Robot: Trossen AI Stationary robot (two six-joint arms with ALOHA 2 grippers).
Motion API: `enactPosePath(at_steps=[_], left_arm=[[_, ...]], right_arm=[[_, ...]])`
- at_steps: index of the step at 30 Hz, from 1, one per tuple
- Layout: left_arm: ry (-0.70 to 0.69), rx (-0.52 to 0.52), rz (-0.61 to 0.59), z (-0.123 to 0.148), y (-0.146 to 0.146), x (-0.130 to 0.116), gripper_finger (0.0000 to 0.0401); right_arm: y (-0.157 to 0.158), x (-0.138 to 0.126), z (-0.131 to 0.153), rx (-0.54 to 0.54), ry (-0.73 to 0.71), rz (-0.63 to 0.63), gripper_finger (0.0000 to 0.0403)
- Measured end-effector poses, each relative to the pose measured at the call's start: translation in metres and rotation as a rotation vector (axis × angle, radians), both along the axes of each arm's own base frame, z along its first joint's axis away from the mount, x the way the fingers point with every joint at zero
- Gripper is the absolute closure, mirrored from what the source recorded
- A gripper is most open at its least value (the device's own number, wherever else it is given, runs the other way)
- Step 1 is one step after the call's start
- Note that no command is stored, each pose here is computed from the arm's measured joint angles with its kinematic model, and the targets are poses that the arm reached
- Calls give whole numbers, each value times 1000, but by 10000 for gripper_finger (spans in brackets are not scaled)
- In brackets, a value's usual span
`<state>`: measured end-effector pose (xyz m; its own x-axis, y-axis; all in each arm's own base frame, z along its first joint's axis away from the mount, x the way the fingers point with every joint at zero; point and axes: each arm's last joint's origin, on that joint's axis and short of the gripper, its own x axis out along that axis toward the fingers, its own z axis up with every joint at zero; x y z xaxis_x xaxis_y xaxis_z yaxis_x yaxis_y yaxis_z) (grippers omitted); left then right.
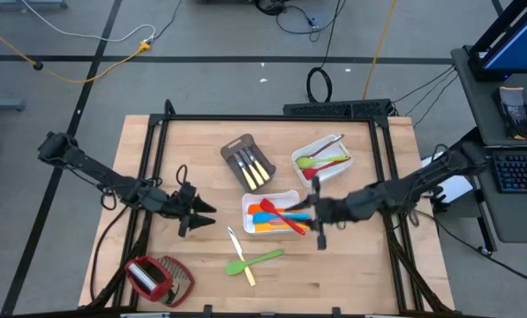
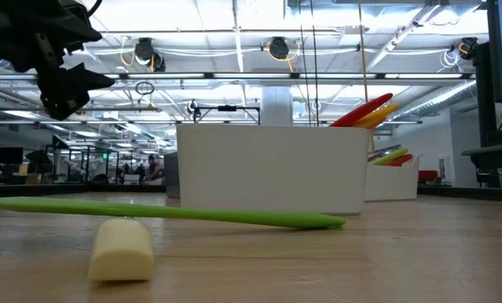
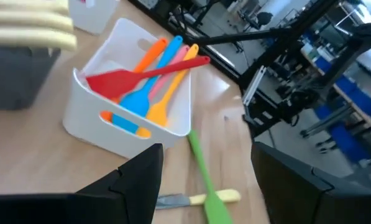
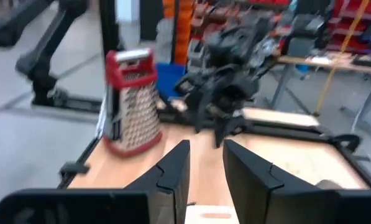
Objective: Pick & Place Kitchen Items
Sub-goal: Put the green spatula into bottom white bin
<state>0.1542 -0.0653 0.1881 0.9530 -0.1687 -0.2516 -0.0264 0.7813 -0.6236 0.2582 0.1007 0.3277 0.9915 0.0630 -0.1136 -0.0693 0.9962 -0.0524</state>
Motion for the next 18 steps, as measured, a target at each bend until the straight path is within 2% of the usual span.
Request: enactPosePath(at_steps=[4, 11, 18], left_arm=[[4, 63, 5, 0, 5, -1, 151], [52, 98, -22, -4, 9, -2, 151], [63, 129, -35, -6, 9, -2, 151]], right_arm=[[25, 19, 2, -57, 112, 30, 314], [66, 51, -2, -167, 330, 110, 314], [93, 71, -15, -133, 416, 215, 314]])
